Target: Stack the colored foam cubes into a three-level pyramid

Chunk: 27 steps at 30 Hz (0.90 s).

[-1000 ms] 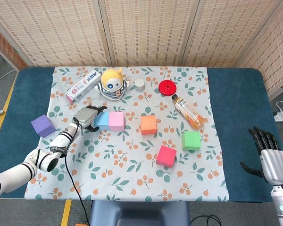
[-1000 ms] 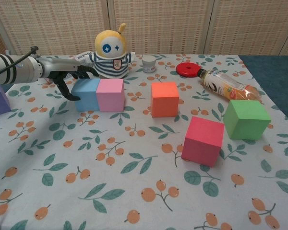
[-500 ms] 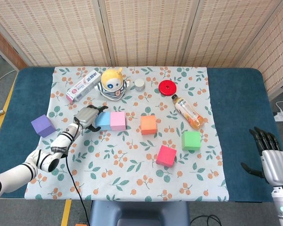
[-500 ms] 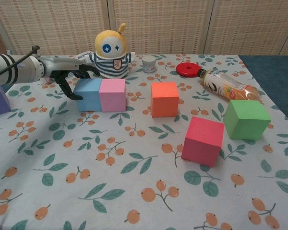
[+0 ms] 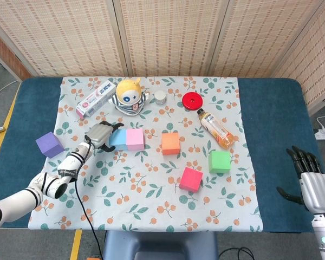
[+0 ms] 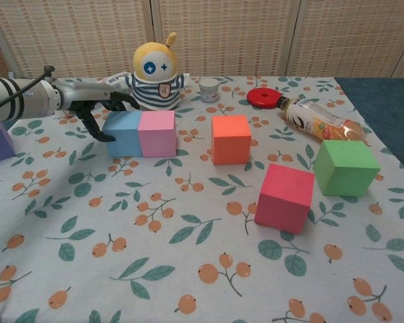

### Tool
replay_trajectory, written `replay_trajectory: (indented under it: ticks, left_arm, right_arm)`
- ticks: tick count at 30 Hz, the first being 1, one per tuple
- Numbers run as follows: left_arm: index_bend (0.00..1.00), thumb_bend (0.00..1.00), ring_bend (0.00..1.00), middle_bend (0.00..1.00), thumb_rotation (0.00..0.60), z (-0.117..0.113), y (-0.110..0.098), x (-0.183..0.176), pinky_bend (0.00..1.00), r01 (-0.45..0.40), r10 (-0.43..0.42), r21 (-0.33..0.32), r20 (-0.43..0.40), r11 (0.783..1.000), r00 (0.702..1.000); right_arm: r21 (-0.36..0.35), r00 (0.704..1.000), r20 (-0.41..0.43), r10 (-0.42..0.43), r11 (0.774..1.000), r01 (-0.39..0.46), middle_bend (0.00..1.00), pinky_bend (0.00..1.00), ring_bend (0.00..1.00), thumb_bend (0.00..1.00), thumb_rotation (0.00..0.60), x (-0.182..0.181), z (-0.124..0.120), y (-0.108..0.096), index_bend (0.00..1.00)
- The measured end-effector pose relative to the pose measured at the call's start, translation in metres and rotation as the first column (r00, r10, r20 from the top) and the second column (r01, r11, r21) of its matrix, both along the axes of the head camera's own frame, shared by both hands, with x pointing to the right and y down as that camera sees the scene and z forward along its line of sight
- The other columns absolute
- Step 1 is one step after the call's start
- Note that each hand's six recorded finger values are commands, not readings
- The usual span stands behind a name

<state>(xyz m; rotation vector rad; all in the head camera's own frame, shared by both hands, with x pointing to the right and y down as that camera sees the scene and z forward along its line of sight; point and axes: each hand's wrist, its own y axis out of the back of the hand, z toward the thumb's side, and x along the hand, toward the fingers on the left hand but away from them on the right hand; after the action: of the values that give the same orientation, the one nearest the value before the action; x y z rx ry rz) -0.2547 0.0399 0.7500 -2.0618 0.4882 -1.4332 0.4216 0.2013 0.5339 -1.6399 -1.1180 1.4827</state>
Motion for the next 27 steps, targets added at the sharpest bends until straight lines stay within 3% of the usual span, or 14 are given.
replay_trajectory:
  ticks: [27]
  left_arm:
    - [0.13,0.33,0.21,0.3,0.6,-0.0004,0.0044,0.0022,0.14,-0.011,0.011,0.003,-0.015,1.0,1.0]
  right_arm:
    - [0.003,1.0,-0.001,0.005,1.0,-0.005,0.0,0.0,0.0,0.0,0.597,0.0003,-0.0018,0.0016,0.0]
